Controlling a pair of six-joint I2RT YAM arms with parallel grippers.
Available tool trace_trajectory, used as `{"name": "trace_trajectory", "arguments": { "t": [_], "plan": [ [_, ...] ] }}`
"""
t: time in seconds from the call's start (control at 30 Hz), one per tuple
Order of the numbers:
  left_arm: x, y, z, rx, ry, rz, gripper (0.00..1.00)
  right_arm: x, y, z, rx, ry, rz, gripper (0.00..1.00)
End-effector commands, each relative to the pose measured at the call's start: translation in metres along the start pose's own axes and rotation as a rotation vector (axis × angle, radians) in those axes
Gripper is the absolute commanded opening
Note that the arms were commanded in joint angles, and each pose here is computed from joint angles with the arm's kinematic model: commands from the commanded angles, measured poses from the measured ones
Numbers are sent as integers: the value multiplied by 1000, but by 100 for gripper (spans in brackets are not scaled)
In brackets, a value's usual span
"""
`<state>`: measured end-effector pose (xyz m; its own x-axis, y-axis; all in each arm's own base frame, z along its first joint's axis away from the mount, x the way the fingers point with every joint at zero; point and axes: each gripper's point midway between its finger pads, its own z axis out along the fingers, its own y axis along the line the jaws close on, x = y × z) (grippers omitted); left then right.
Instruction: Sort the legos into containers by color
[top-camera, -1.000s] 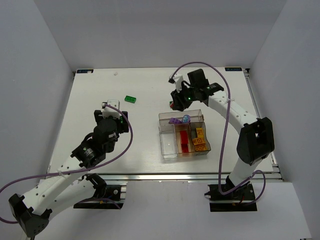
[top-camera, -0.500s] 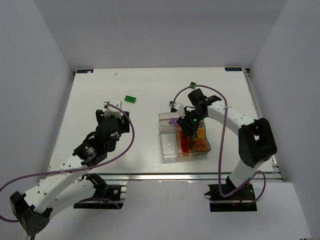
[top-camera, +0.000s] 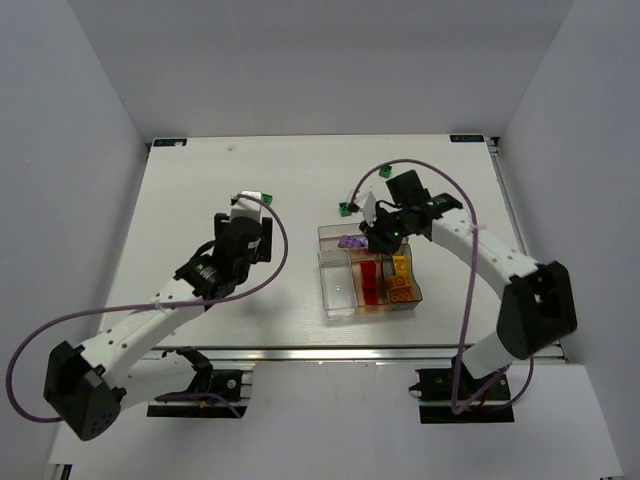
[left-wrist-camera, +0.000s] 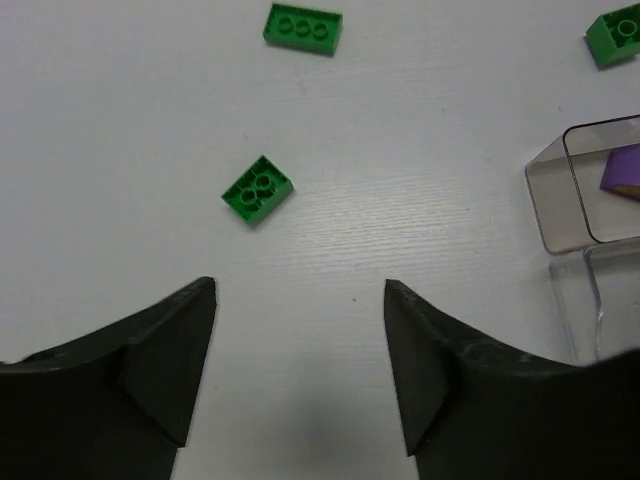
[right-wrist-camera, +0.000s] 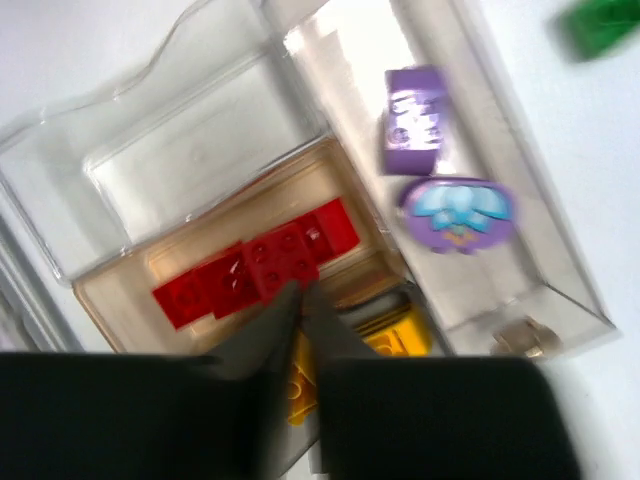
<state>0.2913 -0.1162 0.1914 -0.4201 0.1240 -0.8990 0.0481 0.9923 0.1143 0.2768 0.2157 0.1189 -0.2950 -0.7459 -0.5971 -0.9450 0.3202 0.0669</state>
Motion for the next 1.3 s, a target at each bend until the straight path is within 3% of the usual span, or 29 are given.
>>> {"name": "trace_trajectory", "arguments": {
  "t": [0.0, 0.03, 0.07, 0.1, 0.13, 0.17, 0.2, 0.23, 0.27, 0.3, 0.33, 0.4, 0.57, 0.7, 0.87, 1.03, 1.27],
  "plan": [
    [-1, -16, 8, 79, 86, -88, 77, -48, -26, -52, 274, -229, 11, 0],
    [6, -16, 19, 72, 133, -120, 71, -57, -56, -71, 469, -291, 48, 0],
    [11, -22, 22, 107, 172, -141, 50, -40, -59, -70, 522, -303, 134, 0],
    [12, -24, 26, 114, 191, -158, 42, -34, -67, -79, 601, -329, 185, 0],
    [11, -20, 36, 98, 215, -201, 35, -31, -83, -108, 753, -391, 244, 0],
    [10, -22, 39, 114, 228, -230, 27, -26, -81, -109, 751, -421, 300, 0],
    [11, -19, 44, 106, 244, -247, 27, -19, -74, -108, 732, -433, 318, 2],
    [3, -17, 50, 95, 246, -293, 29, -17, -68, -103, 677, -445, 337, 8],
    [15, -7, 62, 51, 302, -316, 50, -15, -65, -101, 640, -463, 391, 19],
    [19, -3, 69, 22, 335, -351, 64, -13, -62, -99, 608, -471, 411, 20],
    [26, 5, 82, -15, 386, -370, 84, -7, -63, -98, 577, -486, 447, 21],
    [31, 9, 96, -41, 434, -397, 92, 1, -69, -101, 577, -488, 482, 22],
    [43, 13, 127, -51, 540, -488, 98, 10, -67, -112, 563, -517, 510, 32],
    [61, 21, 134, -195, 631, -629, 98, 14, -69, -125, 589, -550, 511, 33],
    [56, 31, 139, -271, 585, -667, 98, 16, -69, -127, 577, -557, 519, 34],
    [77, 27, 149, -306, 685, -642, 98, 20, -70, -131, 580, -562, 531, 33],
    [94, 30, 157, -332, 712, -635, 98, 24, -73, -135, 586, -571, 544, 33]
  ]
}}
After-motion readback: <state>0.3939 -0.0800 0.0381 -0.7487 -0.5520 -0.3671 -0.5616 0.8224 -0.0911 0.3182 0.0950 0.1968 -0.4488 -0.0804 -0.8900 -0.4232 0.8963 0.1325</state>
